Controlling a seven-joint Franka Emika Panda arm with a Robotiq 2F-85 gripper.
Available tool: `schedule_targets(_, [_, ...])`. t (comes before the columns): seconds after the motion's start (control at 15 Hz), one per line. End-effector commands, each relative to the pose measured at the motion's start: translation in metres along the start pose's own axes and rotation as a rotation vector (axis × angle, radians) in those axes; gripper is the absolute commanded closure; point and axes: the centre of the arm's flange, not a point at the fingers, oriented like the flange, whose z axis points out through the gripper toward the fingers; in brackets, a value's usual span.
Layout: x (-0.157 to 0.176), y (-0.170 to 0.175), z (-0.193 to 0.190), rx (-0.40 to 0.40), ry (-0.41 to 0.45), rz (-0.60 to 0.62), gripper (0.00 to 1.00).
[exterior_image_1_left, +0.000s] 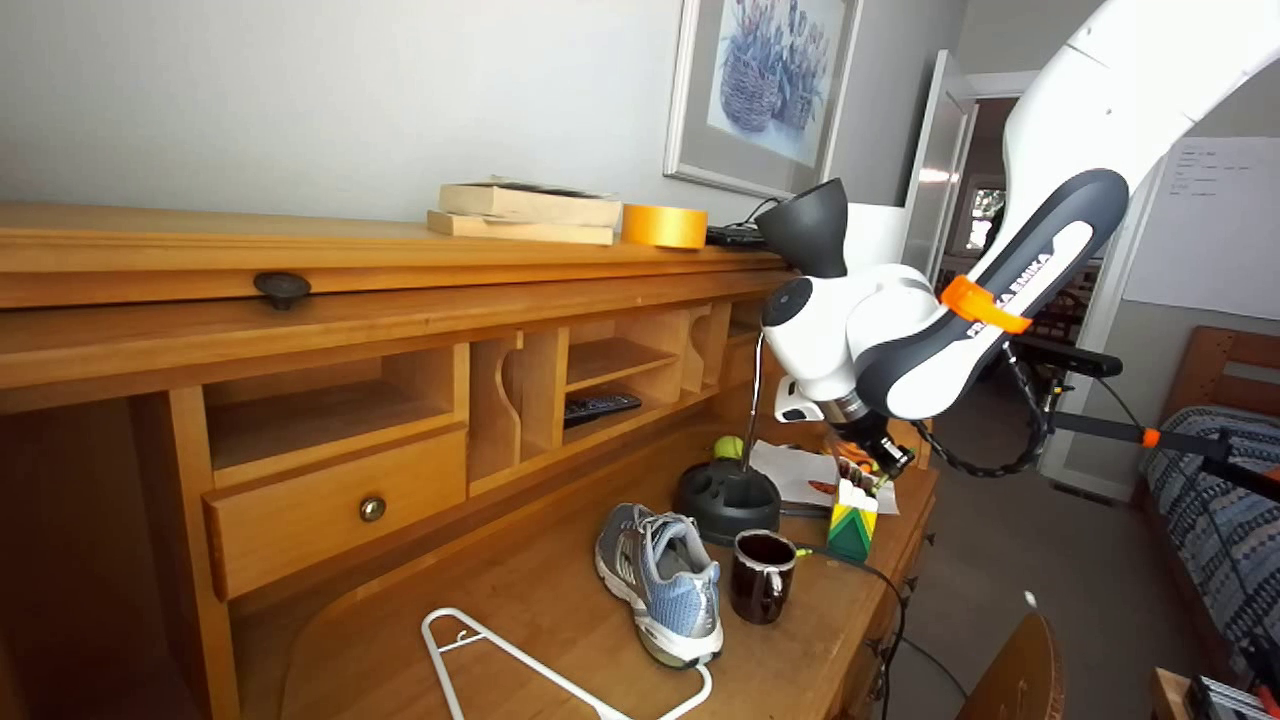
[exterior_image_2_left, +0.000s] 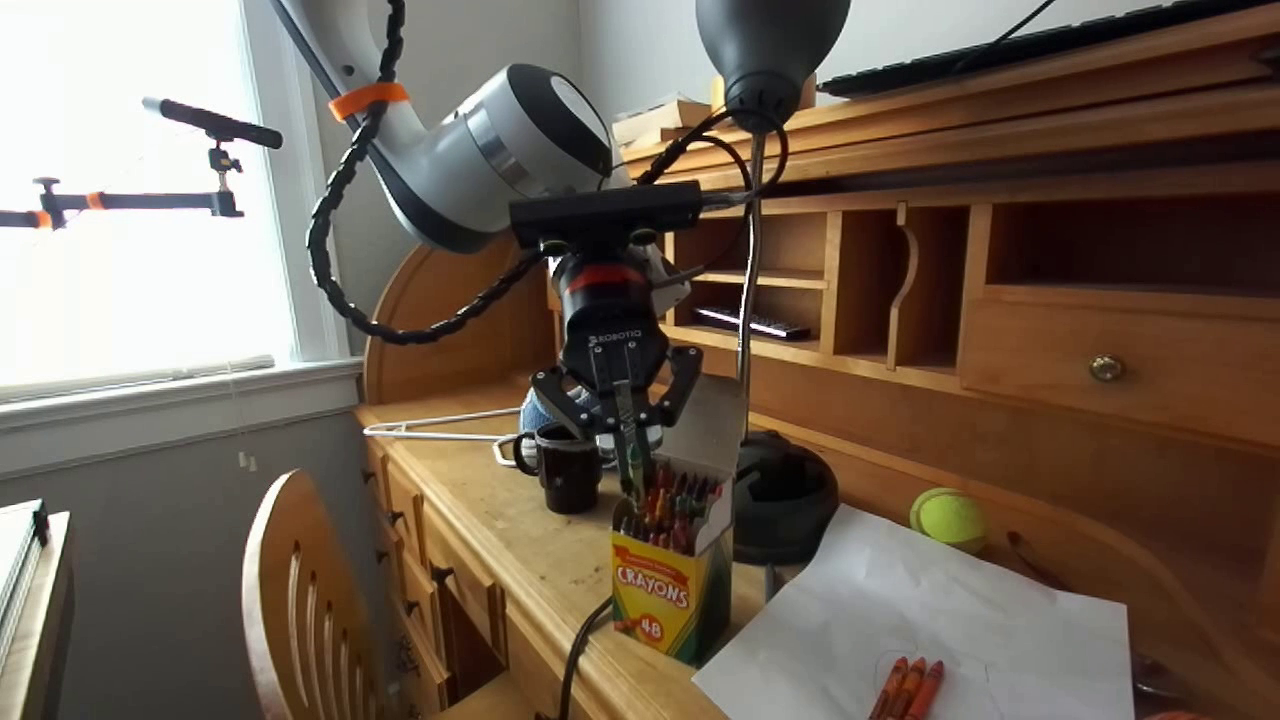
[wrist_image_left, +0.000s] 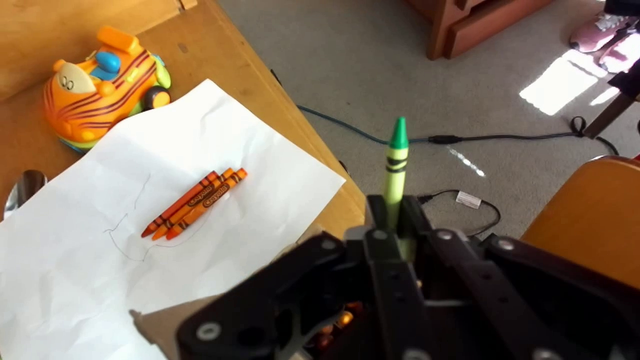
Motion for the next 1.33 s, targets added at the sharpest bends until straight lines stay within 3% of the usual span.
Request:
schedule_targets(0.0, [0.003,-0.003,-0.002,-0.009,-0.007,-0.013,0.97])
schedule_targets(1.27, [0.025,-0.007,0.002,-0.001,0.014,-0.022,0.97])
